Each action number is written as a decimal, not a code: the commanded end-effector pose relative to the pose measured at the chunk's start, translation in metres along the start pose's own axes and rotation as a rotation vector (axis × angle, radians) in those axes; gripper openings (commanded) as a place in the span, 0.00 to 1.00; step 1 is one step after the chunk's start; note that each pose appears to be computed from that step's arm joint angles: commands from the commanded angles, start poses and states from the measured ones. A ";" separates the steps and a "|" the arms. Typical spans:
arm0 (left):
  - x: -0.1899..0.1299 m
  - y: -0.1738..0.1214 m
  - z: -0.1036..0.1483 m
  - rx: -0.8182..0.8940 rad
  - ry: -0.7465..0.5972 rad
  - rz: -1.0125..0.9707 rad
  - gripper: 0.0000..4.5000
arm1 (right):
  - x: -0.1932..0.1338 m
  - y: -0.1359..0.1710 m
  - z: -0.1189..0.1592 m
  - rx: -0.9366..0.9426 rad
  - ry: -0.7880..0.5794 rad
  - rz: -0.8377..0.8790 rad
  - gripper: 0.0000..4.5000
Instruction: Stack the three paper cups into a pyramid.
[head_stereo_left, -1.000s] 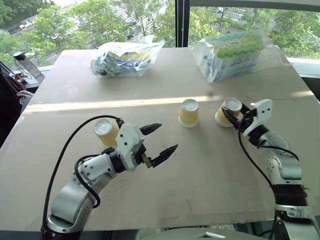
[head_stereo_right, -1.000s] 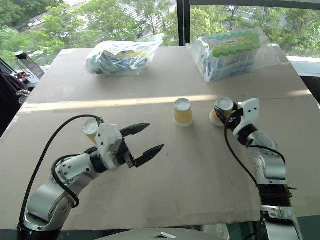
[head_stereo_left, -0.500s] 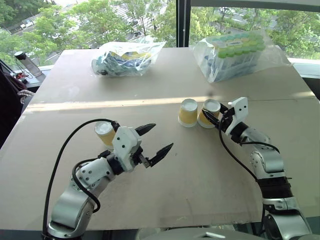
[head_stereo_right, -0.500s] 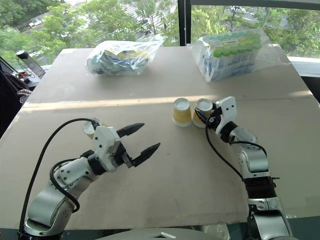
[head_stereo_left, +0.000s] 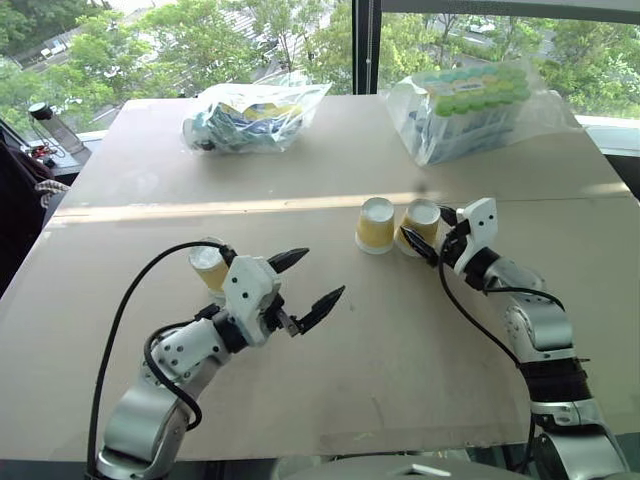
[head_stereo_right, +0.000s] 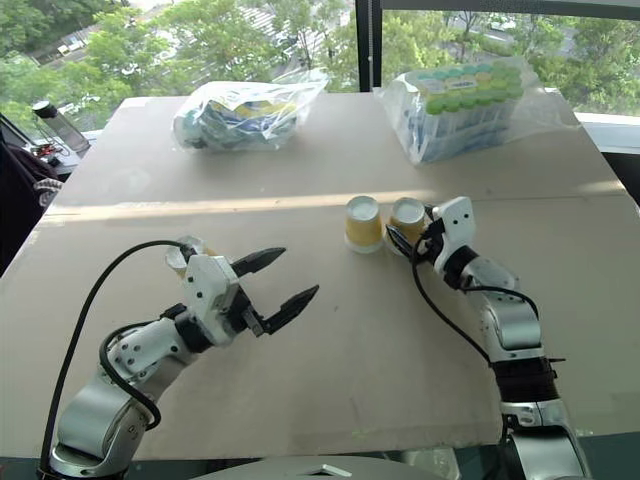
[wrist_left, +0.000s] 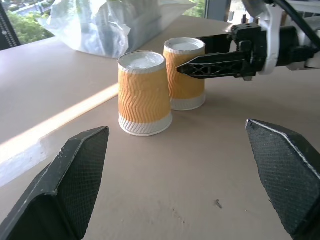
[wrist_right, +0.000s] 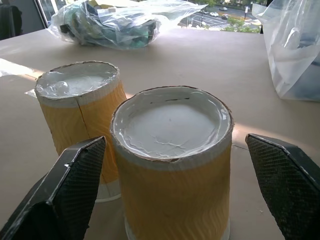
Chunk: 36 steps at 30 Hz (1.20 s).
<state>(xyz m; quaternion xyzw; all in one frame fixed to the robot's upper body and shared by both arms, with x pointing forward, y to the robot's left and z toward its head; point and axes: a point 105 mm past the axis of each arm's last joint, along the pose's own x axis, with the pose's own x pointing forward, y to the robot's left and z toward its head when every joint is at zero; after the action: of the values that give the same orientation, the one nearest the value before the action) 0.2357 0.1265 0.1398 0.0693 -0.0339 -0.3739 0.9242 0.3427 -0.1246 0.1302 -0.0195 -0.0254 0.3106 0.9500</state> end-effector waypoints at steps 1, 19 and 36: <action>-0.012 -0.007 0.013 0.037 -0.076 0.070 1.00 | -0.019 0.000 0.017 0.002 -0.041 0.044 0.99; -0.076 0.067 -0.026 0.208 0.017 0.900 1.00 | -0.096 0.057 0.045 0.016 -0.232 0.633 0.99; -0.046 0.095 -0.034 0.135 -0.046 0.869 1.00 | -0.092 0.057 0.045 0.001 -0.240 0.608 0.99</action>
<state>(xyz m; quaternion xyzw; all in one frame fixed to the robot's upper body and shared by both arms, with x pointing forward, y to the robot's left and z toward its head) 0.2736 0.2277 0.1126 0.1017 -0.0866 0.0492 0.9898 0.2336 -0.1343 0.1604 0.0206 -0.1118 0.5775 0.8084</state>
